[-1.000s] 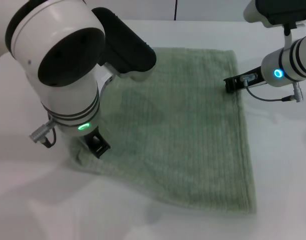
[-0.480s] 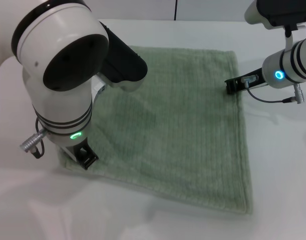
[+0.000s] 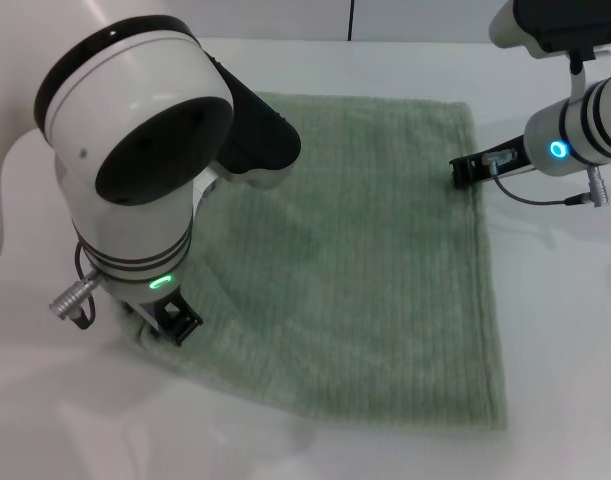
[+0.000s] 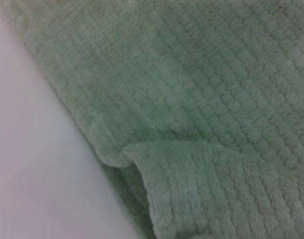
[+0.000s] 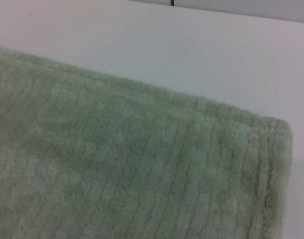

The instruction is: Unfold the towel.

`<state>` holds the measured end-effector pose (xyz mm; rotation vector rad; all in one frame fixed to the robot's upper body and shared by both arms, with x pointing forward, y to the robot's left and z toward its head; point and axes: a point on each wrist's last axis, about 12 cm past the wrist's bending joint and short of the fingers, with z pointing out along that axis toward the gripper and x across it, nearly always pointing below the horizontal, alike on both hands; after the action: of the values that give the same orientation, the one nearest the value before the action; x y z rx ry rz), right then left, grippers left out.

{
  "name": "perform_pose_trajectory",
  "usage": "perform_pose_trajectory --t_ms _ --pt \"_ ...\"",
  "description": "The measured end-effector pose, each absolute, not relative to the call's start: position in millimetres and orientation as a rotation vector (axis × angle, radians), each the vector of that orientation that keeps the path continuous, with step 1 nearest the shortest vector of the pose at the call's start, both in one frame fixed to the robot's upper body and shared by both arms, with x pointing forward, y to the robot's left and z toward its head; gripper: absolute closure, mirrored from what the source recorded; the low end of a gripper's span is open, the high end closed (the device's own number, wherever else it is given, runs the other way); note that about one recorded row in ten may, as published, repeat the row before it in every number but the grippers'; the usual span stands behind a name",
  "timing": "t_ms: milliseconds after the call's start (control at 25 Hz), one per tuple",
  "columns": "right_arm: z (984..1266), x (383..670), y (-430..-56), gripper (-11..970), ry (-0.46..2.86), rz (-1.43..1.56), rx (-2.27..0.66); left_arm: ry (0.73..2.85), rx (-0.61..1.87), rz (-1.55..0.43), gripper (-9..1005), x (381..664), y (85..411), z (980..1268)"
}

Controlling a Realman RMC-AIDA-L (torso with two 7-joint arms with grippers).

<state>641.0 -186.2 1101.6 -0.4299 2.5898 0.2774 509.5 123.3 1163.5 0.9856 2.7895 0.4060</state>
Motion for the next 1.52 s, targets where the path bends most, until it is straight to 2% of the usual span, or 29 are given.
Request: perform_pose_trajectory --t_ms 40,200,800,1000,1200,1280,1360,1400,1440,1480,1520 --pt "1101.7 641.1 -186.3 859 2.589 0.277 -0.43 2.787 0.988 0.404 824 509.4 122.7 1163.2" --pt "1105.5 642.2 -185.5 857 2.575 0.28 -0.432 2.759 0.996 0.401 624 511.6 117.9 1166.7" --pt "1116.7 640.4 -189.9 851 2.534 0.296 -0.421 2.667 0.994 0.355 267 532.3 114.6 1181.8" --pt "1130.9 645.9 -190.6 849 2.418 0.276 -0.448 2.525 0.999 0.306 267 548.7 114.4 1186.0" --pt "1178.2 649.4 -189.6 847 2.055 0.25 -0.479 2.244 0.983 0.207 267 592.1 124.1 1189.1" --pt "1194.5 640.5 -188.7 846 1.872 0.25 -0.482 2.095 0.939 0.118 266 608.0 131.5 1195.6" --pt "1204.6 626.7 -191.6 846 1.726 0.234 -0.464 2.047 0.918 0.09 266 611.4 135.0 1198.0" --pt "1207.3 621.8 -193.6 845 1.682 0.224 -0.447 1.863 0.823 0.033 266 619.2 149.0 1208.9" --pt "1207.4 613.2 -196.5 845 1.636 0.211 -0.422 1.863 0.823 0.033 266 619.2 149.0 1208.9" --pt "1206.1 606.9 -197.6 844 1.606 0.2 -0.403 1.709 0.767 0.063 266 618.1 163.2 1215.3" --pt "1203.8 599.9 -199.6 844 1.575 0.184 -0.377 1.709 0.767 0.063 266 618.1 163.2 1215.3"
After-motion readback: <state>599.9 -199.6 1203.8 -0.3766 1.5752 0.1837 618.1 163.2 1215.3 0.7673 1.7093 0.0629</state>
